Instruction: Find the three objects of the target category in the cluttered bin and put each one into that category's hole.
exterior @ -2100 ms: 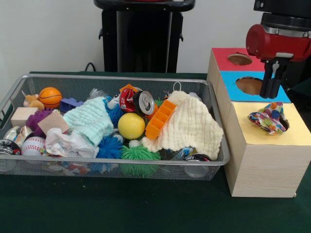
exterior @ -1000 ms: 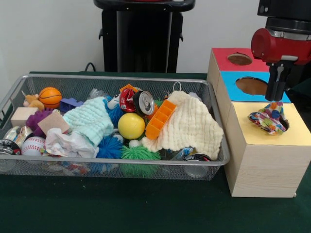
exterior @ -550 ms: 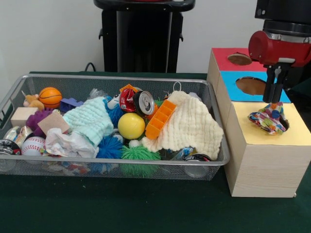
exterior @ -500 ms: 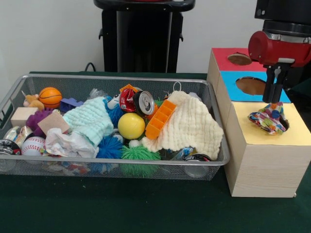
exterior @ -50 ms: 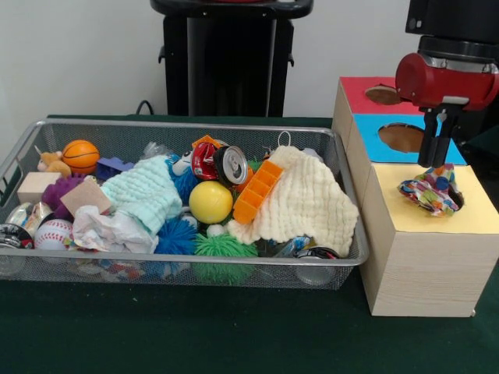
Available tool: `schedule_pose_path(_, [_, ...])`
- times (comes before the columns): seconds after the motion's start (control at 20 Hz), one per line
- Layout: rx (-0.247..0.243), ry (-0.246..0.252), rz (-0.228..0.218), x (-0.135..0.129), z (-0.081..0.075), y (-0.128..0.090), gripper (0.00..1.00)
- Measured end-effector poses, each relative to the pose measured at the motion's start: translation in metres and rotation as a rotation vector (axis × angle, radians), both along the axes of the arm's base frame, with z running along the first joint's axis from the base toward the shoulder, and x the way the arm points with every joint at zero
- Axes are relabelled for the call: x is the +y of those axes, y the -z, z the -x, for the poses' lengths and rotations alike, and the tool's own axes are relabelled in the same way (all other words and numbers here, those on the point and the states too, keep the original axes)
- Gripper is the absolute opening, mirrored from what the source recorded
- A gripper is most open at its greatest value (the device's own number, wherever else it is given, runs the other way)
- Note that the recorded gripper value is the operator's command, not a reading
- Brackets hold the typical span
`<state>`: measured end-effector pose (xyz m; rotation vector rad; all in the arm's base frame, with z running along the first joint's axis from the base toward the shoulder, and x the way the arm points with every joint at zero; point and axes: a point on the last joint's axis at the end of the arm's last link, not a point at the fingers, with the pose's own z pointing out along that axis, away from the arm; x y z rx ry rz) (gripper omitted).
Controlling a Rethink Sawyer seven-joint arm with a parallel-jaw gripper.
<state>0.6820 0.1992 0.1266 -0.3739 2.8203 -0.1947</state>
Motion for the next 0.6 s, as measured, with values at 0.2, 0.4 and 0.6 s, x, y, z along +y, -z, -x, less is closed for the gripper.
schedule_pose_path(0.2, [-0.008, -0.001, 0.000, 0.0000, -0.0009, 0.0003, 0.00])
schedule_pose_path(0.4, [-0.023, -0.003, 0.000, 0.0003, -0.0026, 0.0005, 0.00])
schedule_pose_path(0.6, [-0.036, -0.009, 0.000, 0.0030, -0.0034, 0.0008, 0.00])
